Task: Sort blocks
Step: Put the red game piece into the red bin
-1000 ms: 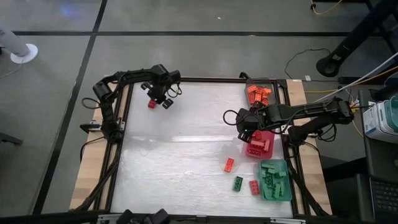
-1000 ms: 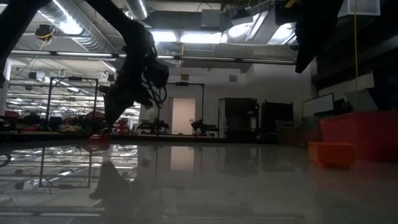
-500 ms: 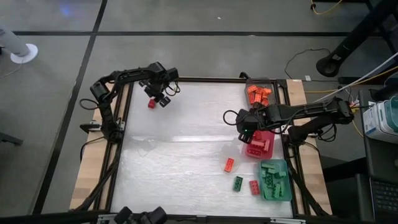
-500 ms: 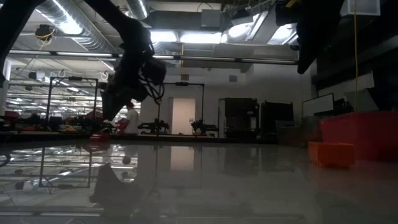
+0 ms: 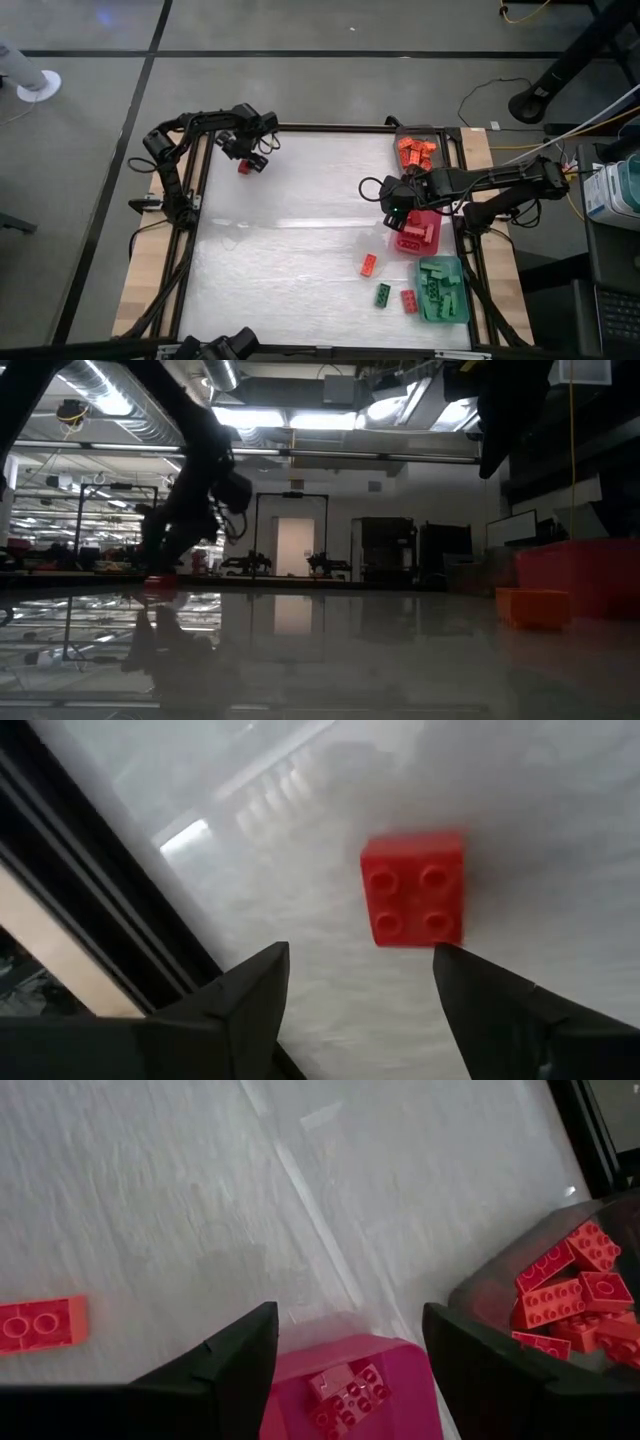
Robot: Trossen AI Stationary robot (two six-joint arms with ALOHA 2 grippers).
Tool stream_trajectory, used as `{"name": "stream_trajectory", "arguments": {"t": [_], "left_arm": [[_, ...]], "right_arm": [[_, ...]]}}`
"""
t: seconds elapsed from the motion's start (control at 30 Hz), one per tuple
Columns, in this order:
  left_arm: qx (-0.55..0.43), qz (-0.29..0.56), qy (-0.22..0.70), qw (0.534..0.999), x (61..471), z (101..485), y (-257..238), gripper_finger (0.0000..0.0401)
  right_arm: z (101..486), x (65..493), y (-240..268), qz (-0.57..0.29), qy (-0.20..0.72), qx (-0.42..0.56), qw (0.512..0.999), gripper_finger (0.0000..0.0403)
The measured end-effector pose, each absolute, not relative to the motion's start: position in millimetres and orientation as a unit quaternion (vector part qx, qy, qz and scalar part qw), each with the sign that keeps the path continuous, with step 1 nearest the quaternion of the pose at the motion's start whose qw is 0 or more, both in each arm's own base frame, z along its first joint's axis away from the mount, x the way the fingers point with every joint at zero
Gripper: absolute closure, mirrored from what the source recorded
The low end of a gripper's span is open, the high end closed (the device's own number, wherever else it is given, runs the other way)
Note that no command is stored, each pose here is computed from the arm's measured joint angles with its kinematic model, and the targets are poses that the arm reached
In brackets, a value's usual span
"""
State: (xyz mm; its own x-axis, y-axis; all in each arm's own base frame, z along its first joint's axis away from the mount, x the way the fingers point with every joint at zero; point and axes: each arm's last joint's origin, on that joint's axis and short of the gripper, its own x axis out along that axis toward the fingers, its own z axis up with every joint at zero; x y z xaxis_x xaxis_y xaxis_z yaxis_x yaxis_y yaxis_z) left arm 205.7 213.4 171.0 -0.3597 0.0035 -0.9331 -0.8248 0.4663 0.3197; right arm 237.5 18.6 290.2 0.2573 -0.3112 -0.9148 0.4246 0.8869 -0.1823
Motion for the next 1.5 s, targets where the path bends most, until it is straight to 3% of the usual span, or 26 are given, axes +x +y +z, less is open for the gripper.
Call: {"name": "stream_trajectory", "arguments": {"t": [0.43, 0.73, 1.07, 1.5], "left_arm": [[-0.287, 0.372, 0.737, 0.485, 193.5, 149.7, 202.2, 0.0164], [-0.301, 0.363, 0.683, 0.557, 205.9, 145.8, 211.9, 0.0164], [-0.318, 0.381, 0.664, 0.560, 205.1, 145.4, 216.5, 0.0164], [-0.282, 0.354, 0.657, 0.603, 213.1, 145.1, 218.8, 0.0164]], "right_arm": [[290.3, 237.5, 18.6, -0.232, 0.563, 0.050, 0.791, 0.0155], [290.3, 237.5, 18.6, -0.232, 0.563, 0.050, 0.791, 0.0155], [290.3, 237.6, 18.7, -0.232, 0.563, 0.050, 0.792, 0.0155], [290.3, 237.6, 18.7, -0.232, 0.563, 0.050, 0.791, 0.0155]]}}
